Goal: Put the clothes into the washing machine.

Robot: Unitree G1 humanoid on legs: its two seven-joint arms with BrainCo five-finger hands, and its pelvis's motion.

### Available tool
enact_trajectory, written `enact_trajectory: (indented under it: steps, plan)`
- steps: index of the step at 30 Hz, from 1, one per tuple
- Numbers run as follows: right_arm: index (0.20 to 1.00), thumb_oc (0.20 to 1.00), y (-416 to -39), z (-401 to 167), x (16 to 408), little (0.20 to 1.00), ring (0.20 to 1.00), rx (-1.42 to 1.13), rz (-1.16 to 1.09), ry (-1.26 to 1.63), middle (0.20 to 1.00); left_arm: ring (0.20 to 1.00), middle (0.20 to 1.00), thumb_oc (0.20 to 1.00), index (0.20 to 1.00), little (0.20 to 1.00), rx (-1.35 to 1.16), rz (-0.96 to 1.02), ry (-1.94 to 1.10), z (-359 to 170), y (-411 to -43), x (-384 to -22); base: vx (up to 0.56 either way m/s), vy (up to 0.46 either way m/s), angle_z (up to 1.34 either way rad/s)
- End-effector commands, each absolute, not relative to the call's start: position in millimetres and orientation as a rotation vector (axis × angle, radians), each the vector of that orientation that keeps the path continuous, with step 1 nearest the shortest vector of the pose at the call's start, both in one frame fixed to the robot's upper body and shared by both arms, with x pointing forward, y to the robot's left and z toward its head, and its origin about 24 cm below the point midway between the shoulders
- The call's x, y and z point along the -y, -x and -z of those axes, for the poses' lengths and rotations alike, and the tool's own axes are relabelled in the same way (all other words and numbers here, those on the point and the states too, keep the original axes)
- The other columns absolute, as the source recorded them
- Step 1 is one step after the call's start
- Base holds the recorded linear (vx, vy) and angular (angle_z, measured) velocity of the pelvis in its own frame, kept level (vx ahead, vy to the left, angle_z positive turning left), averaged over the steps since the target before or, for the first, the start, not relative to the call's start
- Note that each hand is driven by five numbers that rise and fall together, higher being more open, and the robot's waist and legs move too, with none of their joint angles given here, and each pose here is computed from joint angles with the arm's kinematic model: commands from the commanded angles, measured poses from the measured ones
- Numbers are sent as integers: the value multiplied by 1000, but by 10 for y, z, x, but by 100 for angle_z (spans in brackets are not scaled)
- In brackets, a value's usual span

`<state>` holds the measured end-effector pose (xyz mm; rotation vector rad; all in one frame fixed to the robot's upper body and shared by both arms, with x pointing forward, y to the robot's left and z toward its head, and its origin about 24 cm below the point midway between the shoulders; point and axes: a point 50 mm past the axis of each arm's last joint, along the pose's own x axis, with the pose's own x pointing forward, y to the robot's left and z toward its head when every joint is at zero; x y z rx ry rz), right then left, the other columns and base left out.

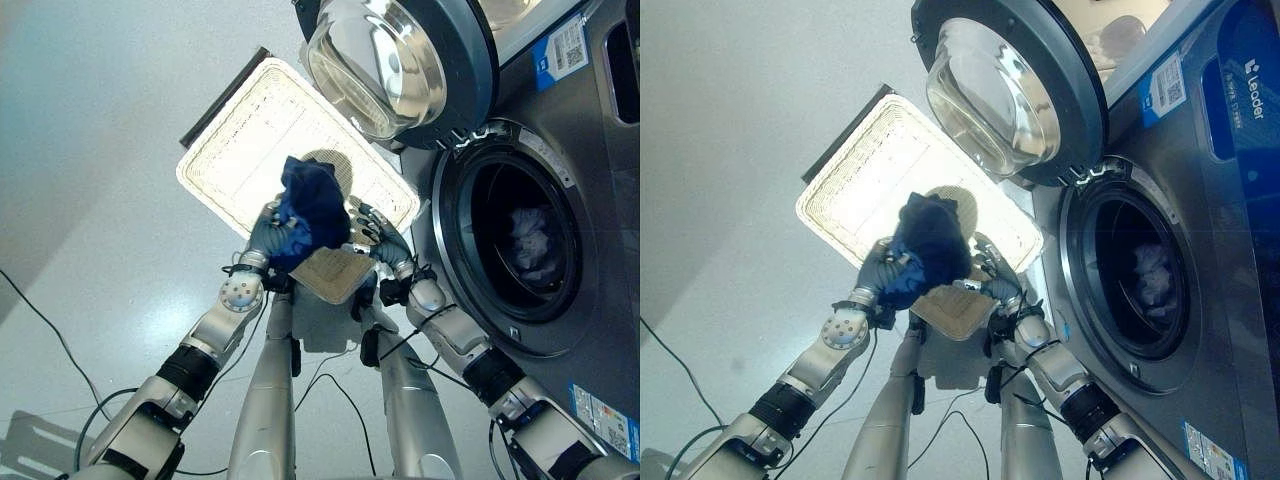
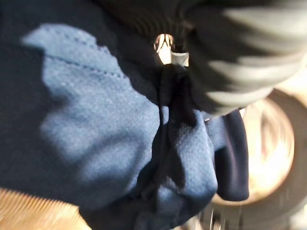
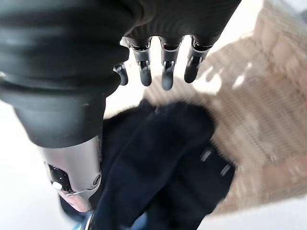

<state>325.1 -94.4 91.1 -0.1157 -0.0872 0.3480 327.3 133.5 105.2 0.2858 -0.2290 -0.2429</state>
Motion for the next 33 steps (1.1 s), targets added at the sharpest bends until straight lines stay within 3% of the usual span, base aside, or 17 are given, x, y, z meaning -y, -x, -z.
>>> enact_trajectory:
  steps: [1, 7, 15, 16, 18, 29, 33]
  plan:
    - [1000, 1000, -3186, -1059, 911, 1000, 1000, 156, -430, 123, 1000, 200, 200, 200, 200, 200, 314, 426, -229, -1292, -3229, -1101, -19, 45, 0]
    - [1000, 1000, -3196, -1033, 896, 1000, 1000, 130, -475, 160, 1000, 200, 200, 200, 200, 200, 202, 672, -221, -1190, -3152, -922, -7, 44, 0]
    - [1000, 1000, -3189, -915, 857, 1000, 1000, 29, -614, 215, 1000, 200, 200, 200, 200, 200, 186, 764, -205, -1195, -3106, -858, 0, 6, 0]
    - [548, 548, -3180, -904, 848, 548, 548, 15, -648, 217, 548, 200, 200, 200, 200, 200, 187, 769, -207, -1198, -3102, -854, 0, 0, 0]
    - [200, 200, -3159, -862, 847, 200, 200, -38, -703, 197, 200, 200, 200, 200, 200, 200, 194, 771, -214, -1217, -3099, -863, 0, 0, 0]
    - [200, 200, -3162, -800, 864, 200, 200, -90, -732, 226, 200, 200, 200, 200, 200, 200, 204, 779, -183, -1259, -3087, -857, 0, 0, 0]
    - [200, 200, -3128, -610, 913, 200, 200, -215, -757, 313, 200, 200, 200, 200, 200, 200, 266, 734, -144, -1318, -3067, -858, 0, 0, 0]
